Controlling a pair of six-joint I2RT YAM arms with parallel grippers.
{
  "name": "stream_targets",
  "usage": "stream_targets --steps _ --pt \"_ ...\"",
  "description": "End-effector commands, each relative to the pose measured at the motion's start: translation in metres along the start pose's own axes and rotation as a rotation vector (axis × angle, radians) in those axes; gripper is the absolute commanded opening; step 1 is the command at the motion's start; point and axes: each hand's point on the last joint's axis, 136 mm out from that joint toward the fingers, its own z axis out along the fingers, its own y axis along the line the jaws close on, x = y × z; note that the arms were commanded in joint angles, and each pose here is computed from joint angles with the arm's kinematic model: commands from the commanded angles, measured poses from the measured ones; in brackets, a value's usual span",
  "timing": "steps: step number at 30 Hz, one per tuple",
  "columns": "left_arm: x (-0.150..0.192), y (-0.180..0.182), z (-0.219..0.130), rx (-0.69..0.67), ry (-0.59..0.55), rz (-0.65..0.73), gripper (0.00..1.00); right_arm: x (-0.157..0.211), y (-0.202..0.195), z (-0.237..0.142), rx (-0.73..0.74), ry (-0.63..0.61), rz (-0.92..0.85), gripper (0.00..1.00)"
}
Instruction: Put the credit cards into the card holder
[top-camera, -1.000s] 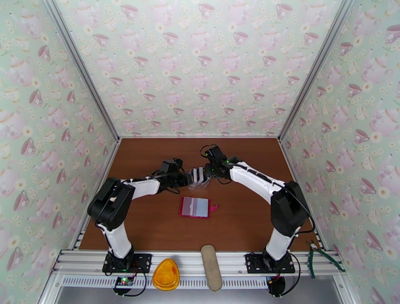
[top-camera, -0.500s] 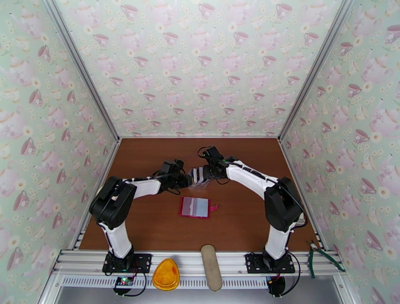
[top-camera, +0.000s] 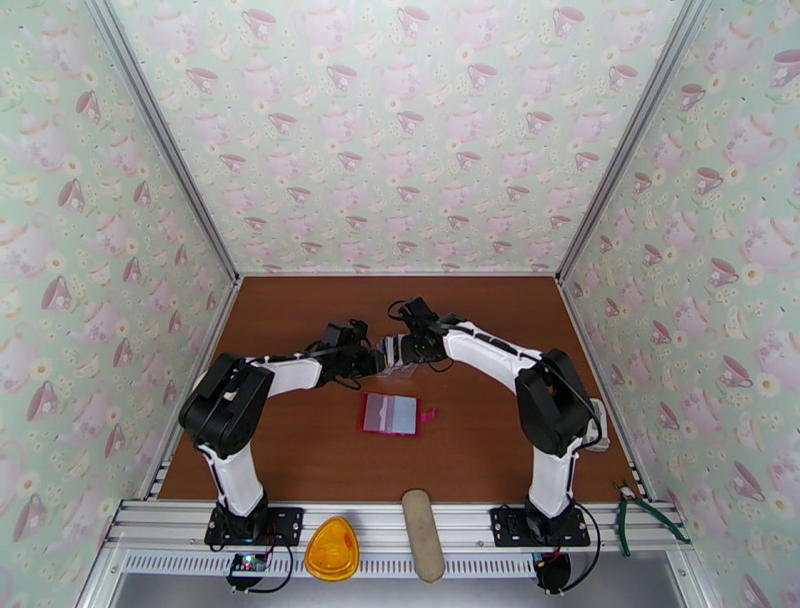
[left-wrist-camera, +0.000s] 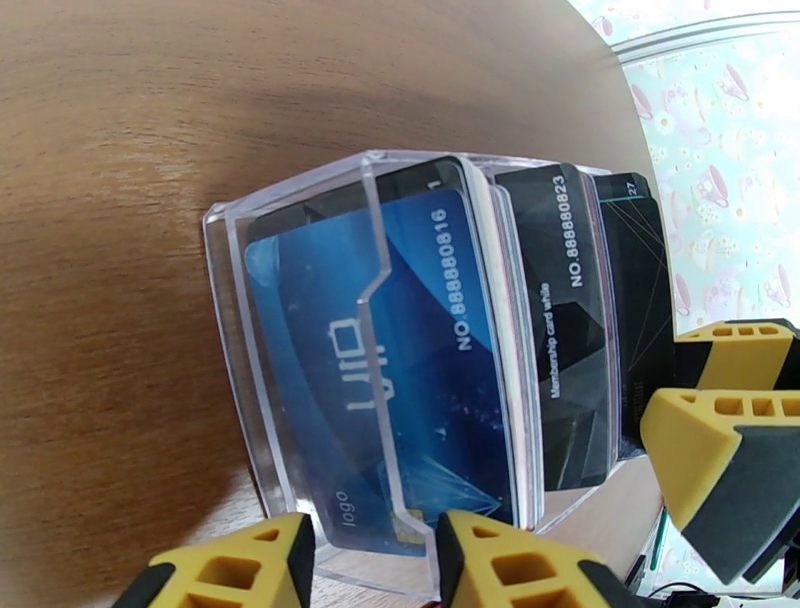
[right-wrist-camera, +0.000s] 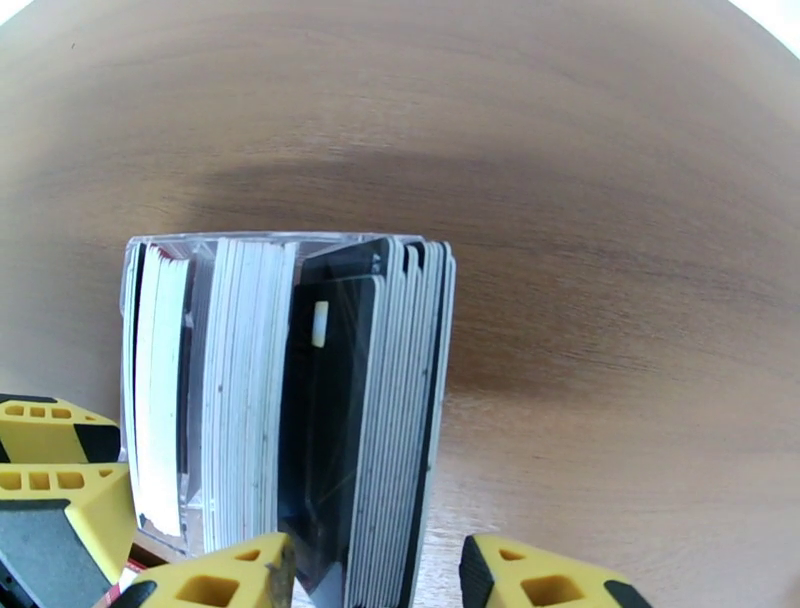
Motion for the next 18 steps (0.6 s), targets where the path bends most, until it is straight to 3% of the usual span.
stream_targets --steps 1,18 --pt "0.012 0.01 0.008 -0.031 0.056 -0.017 0.39 -0.001 0.003 0.005 0.008 0.014 -0.03 0.49" --pt "0.012 0.016 0.009 -0.051 0.063 -0.026 0.39 -0.008 -0.012 -0.003 0.048 0.006 -0.04 0.48"
